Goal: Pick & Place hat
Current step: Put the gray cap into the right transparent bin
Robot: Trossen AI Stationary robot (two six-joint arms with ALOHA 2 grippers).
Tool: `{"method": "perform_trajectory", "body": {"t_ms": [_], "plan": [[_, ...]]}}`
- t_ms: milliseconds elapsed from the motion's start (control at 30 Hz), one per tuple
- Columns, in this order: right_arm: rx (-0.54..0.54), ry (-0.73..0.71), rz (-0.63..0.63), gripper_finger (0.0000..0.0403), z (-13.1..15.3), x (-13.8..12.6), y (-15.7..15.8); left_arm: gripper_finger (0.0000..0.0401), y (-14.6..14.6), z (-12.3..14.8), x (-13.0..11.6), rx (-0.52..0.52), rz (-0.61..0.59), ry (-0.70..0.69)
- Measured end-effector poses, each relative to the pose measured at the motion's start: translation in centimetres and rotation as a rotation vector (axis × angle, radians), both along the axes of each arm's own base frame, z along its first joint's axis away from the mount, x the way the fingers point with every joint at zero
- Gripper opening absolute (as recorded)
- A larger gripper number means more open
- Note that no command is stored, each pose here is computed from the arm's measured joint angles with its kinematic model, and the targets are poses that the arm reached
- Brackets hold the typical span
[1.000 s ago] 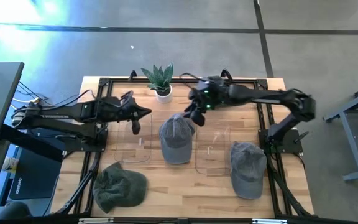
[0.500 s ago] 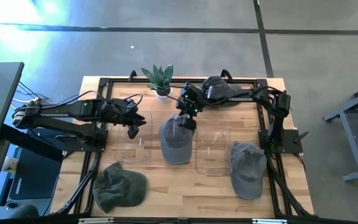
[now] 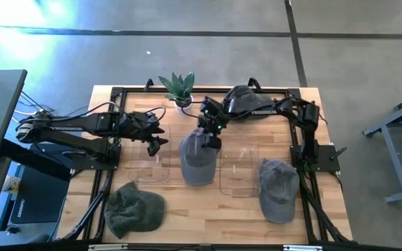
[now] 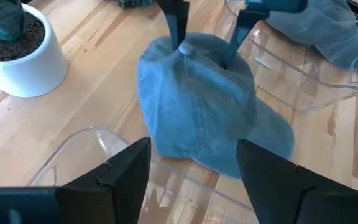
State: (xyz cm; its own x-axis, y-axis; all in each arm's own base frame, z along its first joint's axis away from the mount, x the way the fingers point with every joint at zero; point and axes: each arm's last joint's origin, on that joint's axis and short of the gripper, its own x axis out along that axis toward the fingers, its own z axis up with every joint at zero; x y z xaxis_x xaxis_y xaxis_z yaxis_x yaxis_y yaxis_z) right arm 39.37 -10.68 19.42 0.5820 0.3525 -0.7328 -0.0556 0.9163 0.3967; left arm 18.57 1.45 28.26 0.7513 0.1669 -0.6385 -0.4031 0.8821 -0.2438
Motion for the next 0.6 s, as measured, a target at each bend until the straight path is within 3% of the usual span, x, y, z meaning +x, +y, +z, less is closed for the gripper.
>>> {"method": "perform_trajectory", "body": {"t_ms": [133,400,600], "plan": [[0.12,-0.035,0.034,0.022,0.2,-0.1,-0.4,0.0234,0.0,-0.1,0.6,0.001,0.0,-0.015],[0.208,-0.074,0.097,0.0018,0.5,-0.1,-0.1,0.0234,0.2,0.4,1.5,0.058,0.007,-0.094],[0.256,-0.073,0.078,0.0019,1.4,0.1,0.3,0.0234,0.2,0.7,1.7,0.098,-0.036,-0.121]]}}
